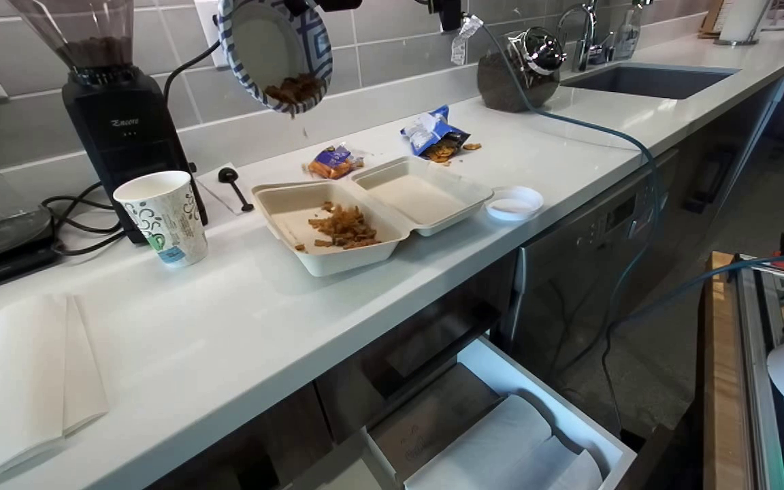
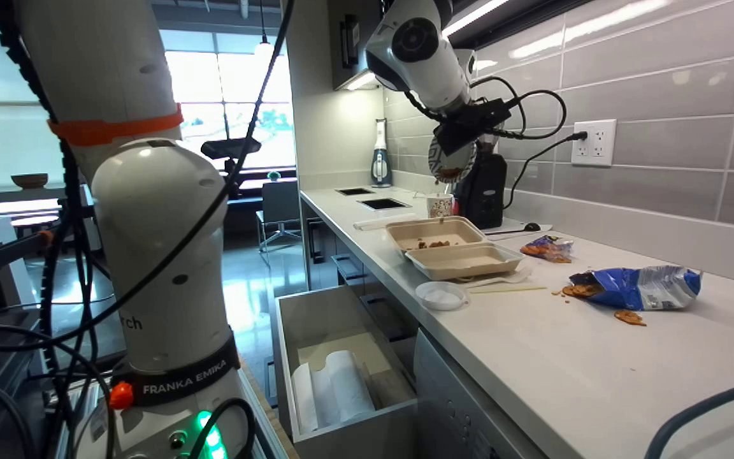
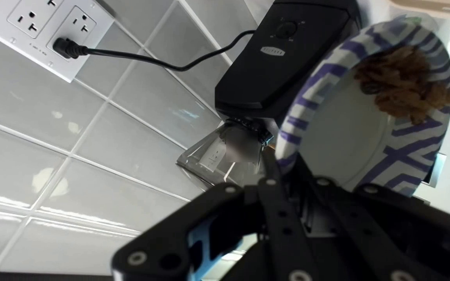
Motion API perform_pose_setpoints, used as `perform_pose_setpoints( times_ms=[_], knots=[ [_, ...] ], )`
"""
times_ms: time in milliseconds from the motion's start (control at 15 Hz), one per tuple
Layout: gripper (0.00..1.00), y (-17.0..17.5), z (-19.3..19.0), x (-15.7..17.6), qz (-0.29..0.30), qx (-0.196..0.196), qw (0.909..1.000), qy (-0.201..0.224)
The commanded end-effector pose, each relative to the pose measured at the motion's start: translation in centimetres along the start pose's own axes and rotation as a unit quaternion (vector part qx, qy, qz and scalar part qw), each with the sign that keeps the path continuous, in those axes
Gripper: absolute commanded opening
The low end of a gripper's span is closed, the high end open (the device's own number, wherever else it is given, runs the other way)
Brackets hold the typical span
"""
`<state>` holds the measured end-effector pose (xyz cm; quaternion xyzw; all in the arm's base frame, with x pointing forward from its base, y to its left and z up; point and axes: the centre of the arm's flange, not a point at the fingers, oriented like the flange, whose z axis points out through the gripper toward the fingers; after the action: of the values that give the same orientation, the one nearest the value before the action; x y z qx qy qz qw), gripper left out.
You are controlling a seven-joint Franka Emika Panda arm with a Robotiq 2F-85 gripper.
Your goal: Pour the contents in the bowl into the carton box
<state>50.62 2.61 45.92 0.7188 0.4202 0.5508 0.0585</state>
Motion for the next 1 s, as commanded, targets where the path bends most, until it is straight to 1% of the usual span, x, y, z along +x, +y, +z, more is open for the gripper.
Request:
perform_pose_setpoints(
  times_ms=[0,400,933],
  knots=[
    [0.03,-1.5,0.2,-0.7,-0.024,-0.008,0.9997,-0.002],
    [0.03,-2.0,0.4,-0.6,-0.026,0.000,0.9996,0.008],
    [0.03,-2.1,-0.7,0.5,-0.054,-0.015,0.9983,0.017]
  ],
)
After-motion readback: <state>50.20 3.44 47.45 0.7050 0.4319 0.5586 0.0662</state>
